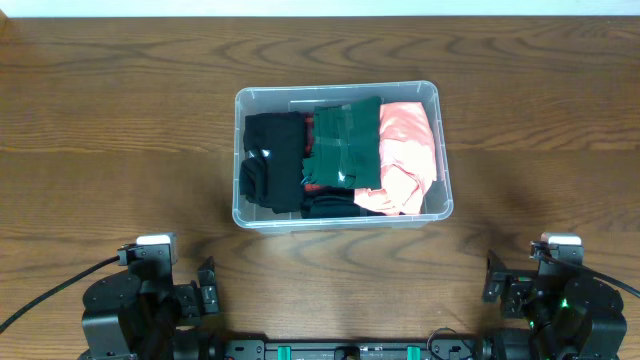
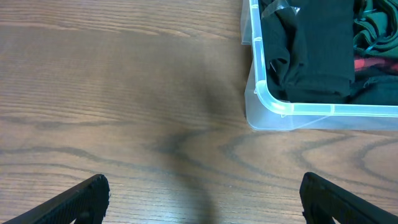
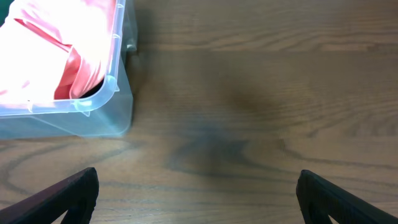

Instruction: Pack container

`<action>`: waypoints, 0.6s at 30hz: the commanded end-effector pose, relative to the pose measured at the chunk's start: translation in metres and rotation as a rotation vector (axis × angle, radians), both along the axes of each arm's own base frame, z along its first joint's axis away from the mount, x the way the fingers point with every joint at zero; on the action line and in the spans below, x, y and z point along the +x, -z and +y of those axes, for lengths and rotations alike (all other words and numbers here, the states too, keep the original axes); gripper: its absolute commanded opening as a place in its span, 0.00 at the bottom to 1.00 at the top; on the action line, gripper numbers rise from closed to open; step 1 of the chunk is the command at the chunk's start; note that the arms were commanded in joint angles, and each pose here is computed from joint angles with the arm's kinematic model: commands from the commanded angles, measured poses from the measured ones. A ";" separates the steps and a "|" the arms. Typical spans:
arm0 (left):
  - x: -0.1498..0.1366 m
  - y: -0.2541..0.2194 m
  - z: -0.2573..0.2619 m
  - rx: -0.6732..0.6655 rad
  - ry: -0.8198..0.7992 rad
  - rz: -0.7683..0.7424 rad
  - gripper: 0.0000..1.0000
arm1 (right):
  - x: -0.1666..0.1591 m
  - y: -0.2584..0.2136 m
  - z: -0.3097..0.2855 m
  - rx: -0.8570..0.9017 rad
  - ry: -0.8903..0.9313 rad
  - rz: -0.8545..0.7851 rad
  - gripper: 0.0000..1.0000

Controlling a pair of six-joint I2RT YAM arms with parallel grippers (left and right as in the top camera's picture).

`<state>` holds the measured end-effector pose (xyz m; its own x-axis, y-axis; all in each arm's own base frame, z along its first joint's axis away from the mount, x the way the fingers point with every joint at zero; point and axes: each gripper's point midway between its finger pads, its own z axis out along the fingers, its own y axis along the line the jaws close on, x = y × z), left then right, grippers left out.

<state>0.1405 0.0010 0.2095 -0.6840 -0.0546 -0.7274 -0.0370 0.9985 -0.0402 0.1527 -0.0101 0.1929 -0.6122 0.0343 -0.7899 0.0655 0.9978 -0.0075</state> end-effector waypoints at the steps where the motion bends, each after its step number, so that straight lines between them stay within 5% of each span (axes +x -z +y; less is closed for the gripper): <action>1: -0.001 0.000 -0.002 0.001 0.017 0.000 0.98 | -0.001 0.001 0.002 0.010 -0.003 -0.001 0.99; 9: -0.001 0.000 -0.002 0.001 0.017 0.000 0.98 | -0.002 0.001 0.002 0.010 -0.004 -0.013 0.99; 18: -0.001 0.000 -0.002 0.001 0.017 0.000 0.98 | 0.010 0.008 0.009 0.022 -0.047 -0.230 0.99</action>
<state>0.1403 0.0010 0.2094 -0.6845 -0.0547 -0.7269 -0.0371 0.9985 -0.0402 0.1575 -0.0061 0.1995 -0.4421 0.0230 -0.8967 0.0417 0.9991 0.0050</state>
